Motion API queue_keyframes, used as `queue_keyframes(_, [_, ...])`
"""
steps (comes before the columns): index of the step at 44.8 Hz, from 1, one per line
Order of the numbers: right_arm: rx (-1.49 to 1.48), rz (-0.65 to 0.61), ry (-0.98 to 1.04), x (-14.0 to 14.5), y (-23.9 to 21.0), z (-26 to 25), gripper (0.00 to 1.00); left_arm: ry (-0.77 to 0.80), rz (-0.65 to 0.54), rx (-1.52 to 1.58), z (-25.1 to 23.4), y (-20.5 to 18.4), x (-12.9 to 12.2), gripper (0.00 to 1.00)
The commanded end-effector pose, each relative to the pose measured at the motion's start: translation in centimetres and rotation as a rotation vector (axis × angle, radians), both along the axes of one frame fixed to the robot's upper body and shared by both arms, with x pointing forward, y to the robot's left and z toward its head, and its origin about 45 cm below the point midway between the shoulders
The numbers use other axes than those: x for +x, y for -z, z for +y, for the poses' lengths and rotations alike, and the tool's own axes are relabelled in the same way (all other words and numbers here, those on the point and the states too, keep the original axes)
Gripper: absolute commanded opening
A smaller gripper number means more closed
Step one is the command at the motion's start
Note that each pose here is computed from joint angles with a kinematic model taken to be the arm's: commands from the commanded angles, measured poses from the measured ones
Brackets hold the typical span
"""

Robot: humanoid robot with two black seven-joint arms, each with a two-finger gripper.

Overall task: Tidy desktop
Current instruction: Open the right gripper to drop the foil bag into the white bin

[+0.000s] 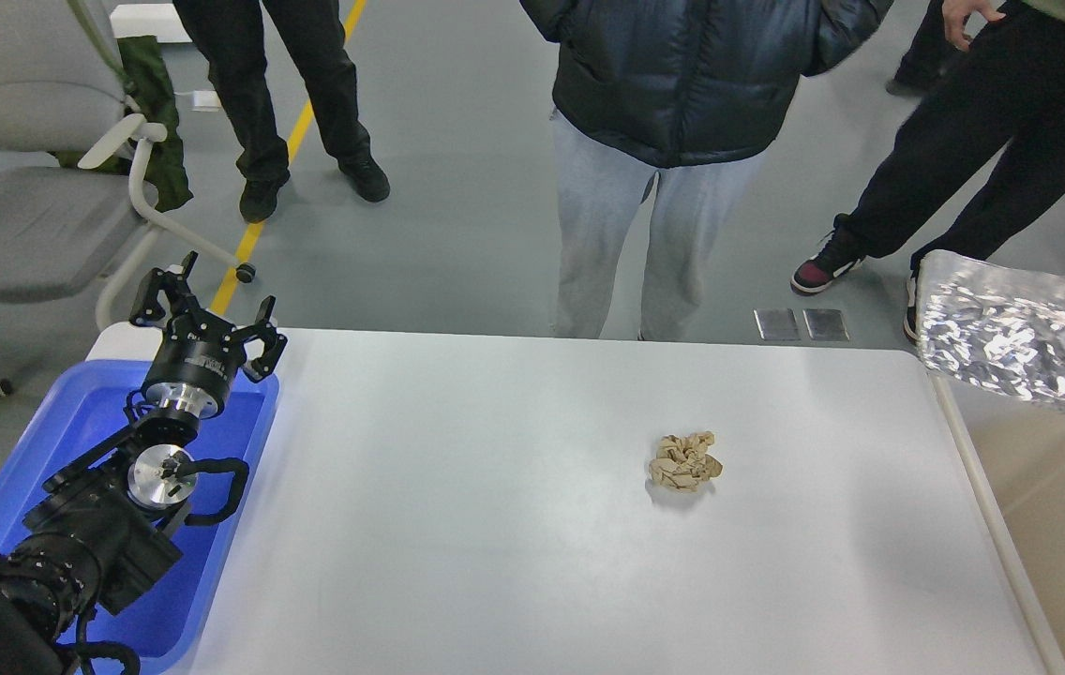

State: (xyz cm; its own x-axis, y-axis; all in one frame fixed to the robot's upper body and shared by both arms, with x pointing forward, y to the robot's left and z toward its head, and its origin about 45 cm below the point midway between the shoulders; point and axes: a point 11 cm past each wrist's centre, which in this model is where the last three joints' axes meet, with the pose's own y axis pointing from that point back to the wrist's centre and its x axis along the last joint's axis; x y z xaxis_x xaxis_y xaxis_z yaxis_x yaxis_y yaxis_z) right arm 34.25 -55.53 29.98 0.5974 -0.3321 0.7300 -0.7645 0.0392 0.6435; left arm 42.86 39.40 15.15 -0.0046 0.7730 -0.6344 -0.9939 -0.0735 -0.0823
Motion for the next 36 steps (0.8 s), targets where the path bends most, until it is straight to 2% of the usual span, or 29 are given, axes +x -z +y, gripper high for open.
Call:
queue_keyframes(1, [-0.017,-0.096,0.306,-0.9,3.2,-7.1,0.00,0.000,0.000,0.000,0.0,0.0,0.0,1.00])
queue_keyframes(13, [0.081,-0.203,0.694,-3.4,8.8,-10.9,0.00,0.002,0.001,-0.001,-0.1,0.0,0.0,1.00])
queue_keyframes(24, [0.154,-0.255,0.866,-5.3,13.9,-9.6,0.00,0.000,0.000,0.000,0.0,0.0,0.0,1.00])
queue_keyframes(36, [0.180,-0.236,0.998,-7.3,18.6,-7.7,0.00,0.000,0.001,0.000,-0.1,0.0,0.0,1.00])
